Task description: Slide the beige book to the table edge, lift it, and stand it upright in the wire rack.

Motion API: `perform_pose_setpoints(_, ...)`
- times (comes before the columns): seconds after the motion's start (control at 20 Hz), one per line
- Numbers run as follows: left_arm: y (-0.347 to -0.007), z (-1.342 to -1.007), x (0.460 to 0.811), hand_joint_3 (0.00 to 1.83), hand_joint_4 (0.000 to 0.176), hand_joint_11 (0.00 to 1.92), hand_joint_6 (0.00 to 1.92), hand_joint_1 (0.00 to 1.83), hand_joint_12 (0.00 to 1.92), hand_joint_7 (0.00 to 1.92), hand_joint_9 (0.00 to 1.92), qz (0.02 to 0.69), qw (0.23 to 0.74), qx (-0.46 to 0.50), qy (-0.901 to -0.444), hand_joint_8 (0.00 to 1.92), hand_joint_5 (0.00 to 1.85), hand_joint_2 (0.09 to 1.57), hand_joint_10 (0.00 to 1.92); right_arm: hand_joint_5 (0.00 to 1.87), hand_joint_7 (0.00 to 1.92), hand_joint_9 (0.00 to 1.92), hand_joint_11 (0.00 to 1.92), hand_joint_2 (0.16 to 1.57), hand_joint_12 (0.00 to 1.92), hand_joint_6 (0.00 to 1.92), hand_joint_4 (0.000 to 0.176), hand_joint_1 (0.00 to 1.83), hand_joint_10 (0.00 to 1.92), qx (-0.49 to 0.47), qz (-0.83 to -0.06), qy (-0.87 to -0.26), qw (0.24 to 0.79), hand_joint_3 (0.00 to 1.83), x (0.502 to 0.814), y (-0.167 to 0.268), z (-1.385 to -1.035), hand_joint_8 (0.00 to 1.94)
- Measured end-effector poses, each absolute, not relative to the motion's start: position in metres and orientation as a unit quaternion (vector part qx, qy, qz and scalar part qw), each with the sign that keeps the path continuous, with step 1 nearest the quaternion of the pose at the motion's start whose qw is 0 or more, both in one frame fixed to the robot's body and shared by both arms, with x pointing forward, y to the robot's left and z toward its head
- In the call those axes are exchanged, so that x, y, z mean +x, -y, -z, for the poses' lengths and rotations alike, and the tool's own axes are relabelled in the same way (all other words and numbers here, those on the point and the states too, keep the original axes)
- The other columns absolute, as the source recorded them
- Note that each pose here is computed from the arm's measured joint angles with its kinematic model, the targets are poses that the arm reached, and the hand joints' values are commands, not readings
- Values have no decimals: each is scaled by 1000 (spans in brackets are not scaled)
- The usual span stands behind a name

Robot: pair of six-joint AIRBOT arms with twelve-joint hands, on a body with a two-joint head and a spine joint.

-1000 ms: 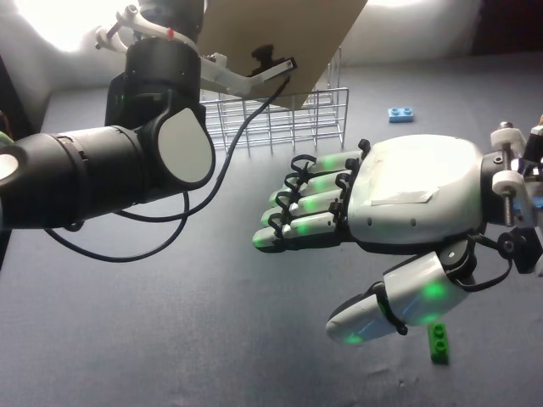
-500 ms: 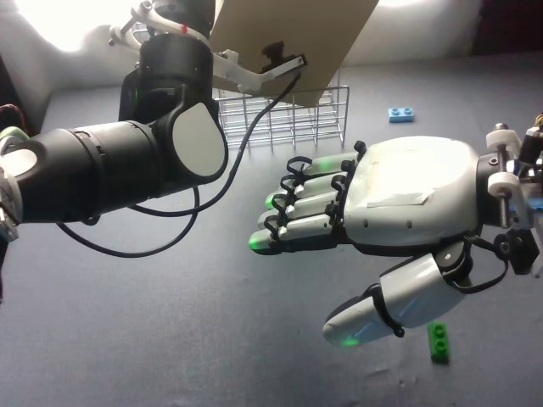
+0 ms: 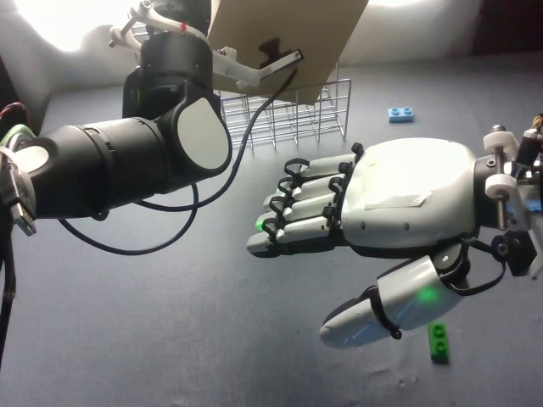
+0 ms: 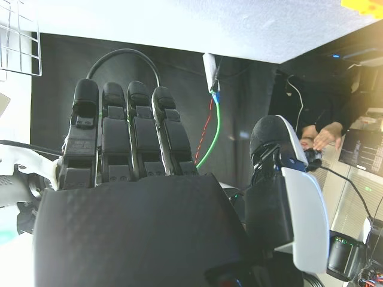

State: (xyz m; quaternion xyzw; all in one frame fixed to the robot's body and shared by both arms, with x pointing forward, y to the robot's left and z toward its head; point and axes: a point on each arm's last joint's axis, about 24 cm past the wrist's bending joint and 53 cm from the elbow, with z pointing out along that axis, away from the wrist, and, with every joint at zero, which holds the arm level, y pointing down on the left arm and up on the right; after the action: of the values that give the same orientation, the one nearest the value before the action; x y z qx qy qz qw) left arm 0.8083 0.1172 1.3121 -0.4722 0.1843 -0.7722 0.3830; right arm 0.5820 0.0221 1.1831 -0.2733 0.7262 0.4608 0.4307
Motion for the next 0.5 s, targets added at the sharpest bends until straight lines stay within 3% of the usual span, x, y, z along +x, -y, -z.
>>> perform_pose_setpoints(0.25,-115,-1305,809,0,0,534,1151,1352,1698,848,756,770,378,-483,-176,1231,816,1188,1504,166,153,133,0,1178,437,0,0,0,0,-273,-461,-726,431,1,582,-22,-1183,0)
perform_pose_setpoints(0.3,-117,-1303,808,0,0,538,1130,1354,1676,853,761,770,380,-483,-173,1233,827,1181,1492,155,134,110,0,1166,349,0,0,0,4,-274,-461,-726,431,0,581,-23,-1183,1)
perform_pose_setpoints(0.5,-125,-1297,803,2,0,535,1123,1350,1677,823,735,770,385,-483,-158,1313,788,1199,1545,159,151,129,0,1175,380,1,0,0,2,-275,-463,-725,429,1,579,-24,-1184,2)
